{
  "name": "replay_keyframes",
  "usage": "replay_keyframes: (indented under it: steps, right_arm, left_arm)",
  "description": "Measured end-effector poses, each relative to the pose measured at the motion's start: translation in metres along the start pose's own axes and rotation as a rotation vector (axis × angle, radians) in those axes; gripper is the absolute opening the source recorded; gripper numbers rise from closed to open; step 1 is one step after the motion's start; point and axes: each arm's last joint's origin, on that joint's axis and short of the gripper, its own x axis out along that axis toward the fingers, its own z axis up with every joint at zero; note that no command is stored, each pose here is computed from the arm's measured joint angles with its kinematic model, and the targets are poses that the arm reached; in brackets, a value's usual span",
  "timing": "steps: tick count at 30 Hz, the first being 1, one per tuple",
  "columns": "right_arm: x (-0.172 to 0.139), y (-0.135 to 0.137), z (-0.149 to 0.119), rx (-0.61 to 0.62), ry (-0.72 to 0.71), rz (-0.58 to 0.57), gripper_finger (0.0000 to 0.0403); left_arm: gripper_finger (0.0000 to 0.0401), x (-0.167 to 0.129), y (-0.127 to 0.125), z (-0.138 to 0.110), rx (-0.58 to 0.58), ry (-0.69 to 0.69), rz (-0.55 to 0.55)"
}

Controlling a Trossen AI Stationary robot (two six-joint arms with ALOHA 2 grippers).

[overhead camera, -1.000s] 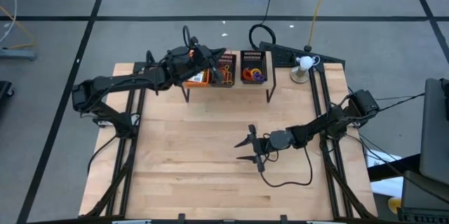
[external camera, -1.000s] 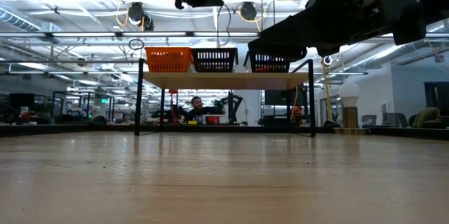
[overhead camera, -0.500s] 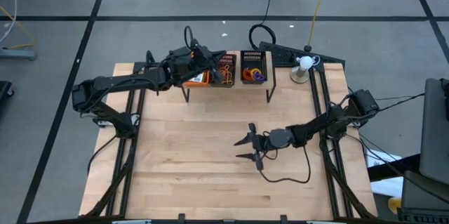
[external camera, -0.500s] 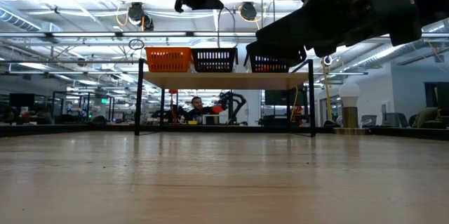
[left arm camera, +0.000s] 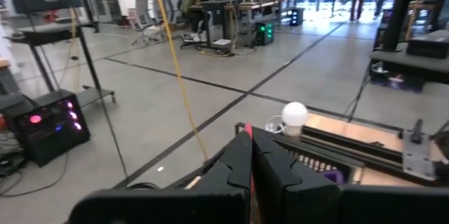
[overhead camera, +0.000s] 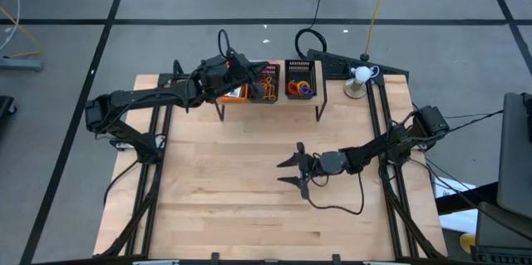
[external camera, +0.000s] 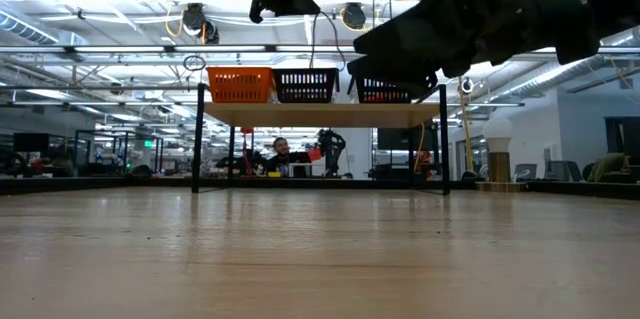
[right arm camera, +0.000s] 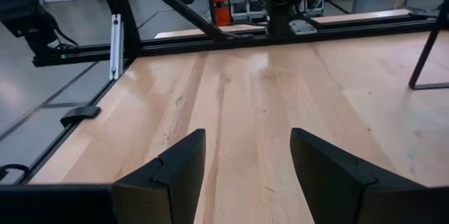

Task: Pick & Place Office Desk Supplies
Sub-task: Put the red rubber band into the left black bin on the shelf

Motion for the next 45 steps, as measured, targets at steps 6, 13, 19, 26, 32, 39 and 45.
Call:
replay_keyframes:
  steps: [6, 13, 19, 26, 32, 39, 45]
  right_arm:
    - [0.0, 0.0002, 0.0, 0.002, 0.001, 0.004, 0.0199]
    - [0.0, 0.0002, 0.0, 0.0, 0.0, 0.004, 0.0199]
    - [0.0, 0.0002, -0.0001, -0.001, 0.0, 0.004, 0.0199]
    - [0.0, 0.0002, -0.0001, -0.002, 0.0, 0.004, 0.0199]
    - [0.0, 0.0002, 0.0, -0.002, 0.0, 0.004, 0.0199]
    - [0.0, 0.0002, 0.0, -0.002, 0.0, 0.004, 0.0199]
    - [0.0, 0.0002, 0.0, -0.002, 0.0, 0.004, 0.0199]
  left_arm:
    - [0.0, 0.0, -0.0008, 0.0, -0.025, -0.001, -0.027]
    - [0.0, 0.0, -0.0008, 0.0001, -0.026, -0.001, -0.027]
    - [0.0, 0.0, -0.0008, 0.0001, -0.025, -0.001, -0.027]
    - [0.0, 0.0, -0.0008, 0.0001, -0.025, -0.001, -0.027]
    - [0.0, -0.0001, -0.0007, 0.0002, -0.025, -0.002, -0.027]
    - [0.0, -0.0001, -0.0007, 0.0002, -0.025, -0.002, -0.027]
    - [0.0, -0.0001, -0.0008, -0.0002, -0.024, 0.003, -0.027]
